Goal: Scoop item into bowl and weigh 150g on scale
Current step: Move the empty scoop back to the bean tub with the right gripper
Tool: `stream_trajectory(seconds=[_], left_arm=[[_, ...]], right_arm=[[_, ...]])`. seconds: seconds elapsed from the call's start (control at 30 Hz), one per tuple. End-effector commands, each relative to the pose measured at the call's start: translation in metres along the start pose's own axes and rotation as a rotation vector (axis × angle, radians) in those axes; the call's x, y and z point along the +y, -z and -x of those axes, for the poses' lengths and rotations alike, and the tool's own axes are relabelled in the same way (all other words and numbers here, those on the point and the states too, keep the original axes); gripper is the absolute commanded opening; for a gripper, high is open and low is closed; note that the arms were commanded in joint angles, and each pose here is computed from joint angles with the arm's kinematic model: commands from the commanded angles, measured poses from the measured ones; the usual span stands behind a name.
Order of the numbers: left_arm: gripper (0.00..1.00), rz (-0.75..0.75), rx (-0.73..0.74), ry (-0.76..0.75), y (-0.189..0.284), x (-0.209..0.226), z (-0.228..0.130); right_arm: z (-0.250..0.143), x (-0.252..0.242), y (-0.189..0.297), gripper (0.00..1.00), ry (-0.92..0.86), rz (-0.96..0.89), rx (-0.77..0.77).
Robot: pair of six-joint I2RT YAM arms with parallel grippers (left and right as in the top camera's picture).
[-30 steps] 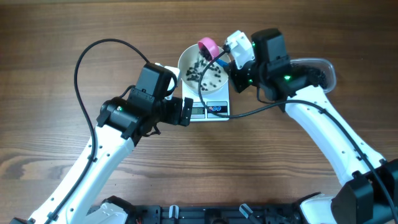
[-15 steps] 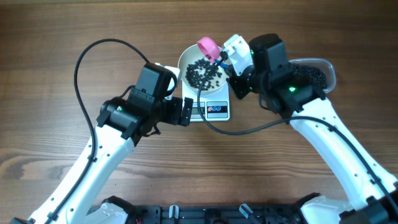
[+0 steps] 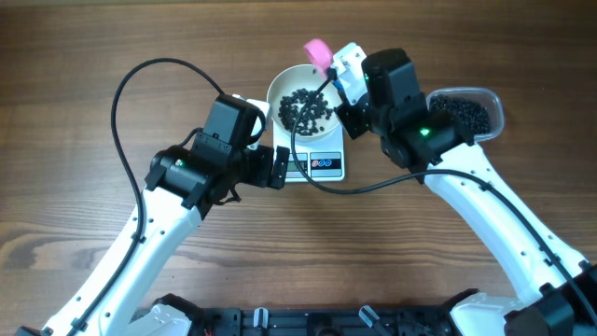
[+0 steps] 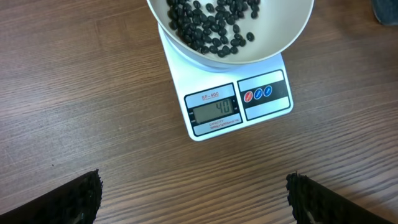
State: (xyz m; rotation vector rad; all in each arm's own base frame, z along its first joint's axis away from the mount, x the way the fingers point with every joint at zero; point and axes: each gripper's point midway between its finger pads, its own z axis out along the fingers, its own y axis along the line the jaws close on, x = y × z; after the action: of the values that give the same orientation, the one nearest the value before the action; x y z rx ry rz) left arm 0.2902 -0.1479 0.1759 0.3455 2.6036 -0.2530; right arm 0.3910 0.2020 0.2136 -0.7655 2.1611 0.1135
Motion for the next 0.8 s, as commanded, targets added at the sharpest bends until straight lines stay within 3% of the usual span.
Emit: stream_trajectory(seconds=[0.0, 0.07, 0.2, 0.27, 0.4, 0.47, 0.57, 0.67, 0.77], left_arm=[[1.00, 0.004, 0.002, 0.011, -0.001, 0.001, 0.000], [1.00, 0.004, 0.002, 0.011, -0.001, 0.001, 0.000], [1.00, 0.004, 0.002, 0.011, -0.001, 0.001, 0.000], [1.00, 0.004, 0.002, 0.011, -0.001, 0.001, 0.000], [1.00, 0.004, 0.002, 0.011, -0.001, 0.001, 0.000], [1.00, 0.004, 0.002, 0.011, -0.001, 0.001, 0.000], [1.00, 0.004, 0.002, 0.011, -0.001, 0.001, 0.000], [1.00, 0.004, 0.002, 0.011, -0.001, 0.001, 0.000], [1.00, 0.004, 0.002, 0.011, -0.001, 0.001, 0.000]], right_arm=[[-0.005, 0.006, 0.001, 0.04, 0.091, 0.024, 0.030], [-0.009, 0.006, 0.001, 0.04, 0.087, 0.027, 0.046], [0.030, -0.006, 0.023, 0.04, -0.212, -0.003, -0.114], [0.046, -0.020, 0.045, 0.04, -0.265, -0.024, -0.195], [0.045, -0.087, 0.106, 0.04, -0.336, -0.174, -0.293], [0.018, -0.138, 0.135, 0.04, -0.418, -0.303, -0.274], [-0.052, -0.195, 0.159, 0.04, -0.561, -0.467, -0.122], [-0.146, -0.199, 0.145, 0.04, -0.645, -0.458, 0.233], [-0.177, -0.190, 0.121, 0.04, -0.615, -0.385, 0.390]])
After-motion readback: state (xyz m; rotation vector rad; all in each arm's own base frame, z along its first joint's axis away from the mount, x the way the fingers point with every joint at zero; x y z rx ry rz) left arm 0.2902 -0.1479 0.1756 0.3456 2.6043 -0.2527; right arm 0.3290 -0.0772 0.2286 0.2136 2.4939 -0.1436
